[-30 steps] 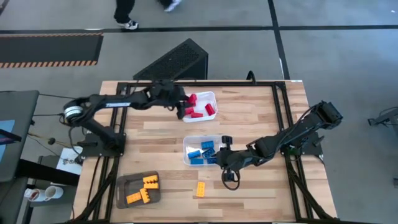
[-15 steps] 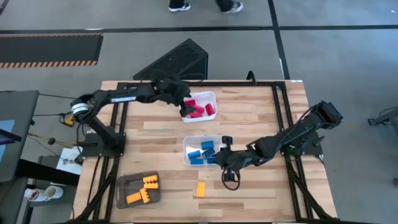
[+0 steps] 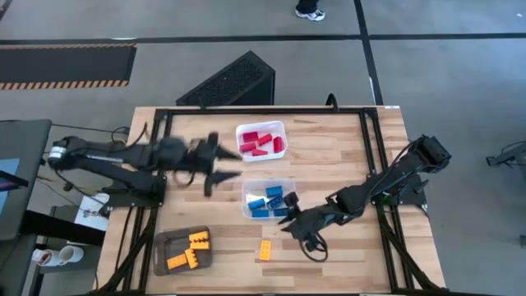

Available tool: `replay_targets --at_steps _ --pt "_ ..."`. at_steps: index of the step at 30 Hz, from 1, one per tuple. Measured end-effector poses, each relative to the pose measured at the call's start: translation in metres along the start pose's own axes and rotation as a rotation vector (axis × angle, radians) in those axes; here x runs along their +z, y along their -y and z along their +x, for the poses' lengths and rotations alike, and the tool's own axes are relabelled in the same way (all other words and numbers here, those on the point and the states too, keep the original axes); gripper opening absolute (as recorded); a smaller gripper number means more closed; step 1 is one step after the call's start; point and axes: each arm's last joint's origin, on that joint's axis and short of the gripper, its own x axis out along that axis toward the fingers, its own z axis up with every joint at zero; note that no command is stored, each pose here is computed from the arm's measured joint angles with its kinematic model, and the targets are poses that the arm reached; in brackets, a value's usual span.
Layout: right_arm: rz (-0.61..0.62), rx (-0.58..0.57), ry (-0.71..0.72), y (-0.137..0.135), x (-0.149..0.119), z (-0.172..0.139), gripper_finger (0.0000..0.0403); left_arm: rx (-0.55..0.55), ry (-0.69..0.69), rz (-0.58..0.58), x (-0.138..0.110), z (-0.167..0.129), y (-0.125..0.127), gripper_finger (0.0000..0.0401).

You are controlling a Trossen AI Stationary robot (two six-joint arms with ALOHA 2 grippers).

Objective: Sort & place blocks by color
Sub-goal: Put the yellow game piece into the black bin

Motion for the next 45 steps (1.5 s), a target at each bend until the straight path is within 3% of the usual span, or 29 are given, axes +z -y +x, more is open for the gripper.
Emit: replay_targets --at_steps 5,9,14,19,23,28,34,40,45 --pt "-0.080 0.006 0.026 -0.007 0.010 0.010 0.0142 -0.005 0.107 -0.001 -0.035 -0.020 0.049 0.0167" --pt "-0.114 0.012 0.008 -0.008 0.022 0.025 0.0209 0.014 0.170 0.000 -0.062 -0.032 0.073 0.0144" --pt "-0.170 0.037 -0.069 -0.009 0.035 0.053 0.0297 0.049 0.212 -0.020 -0.087 -0.043 0.083 0.0117" --pt "-0.250 0.177 -0.149 -0.016 0.037 0.083 0.0338 0.057 0.185 -0.007 -0.106 -0.048 0.087 0.0060" --pt "-0.282 0.295 -0.185 -0.024 0.038 0.102 0.0336 0.056 0.179 0.006 -0.108 -0.051 0.090 0.0008" --pt "-0.344 0.365 -0.307 -0.032 0.030 0.121 0.0320 0.042 0.176 0.016 -0.108 -0.052 0.092 0.0004" --pt "-0.400 0.385 -0.353 -0.038 0.016 0.143 0.0316 0.037 0.177 0.008 -0.108 -0.052 0.092 0.0002" --pt "-0.356 0.399 -0.390 -0.032 0.006 0.152 0.0307 0.035 0.173 0.001 -0.108 -0.052 0.092 0.0000" --pt "-0.339 0.399 -0.395 -0.029 0.005 0.152 0.0265 0.035 0.167 0.005 -0.109 -0.052 0.092 0.0000"
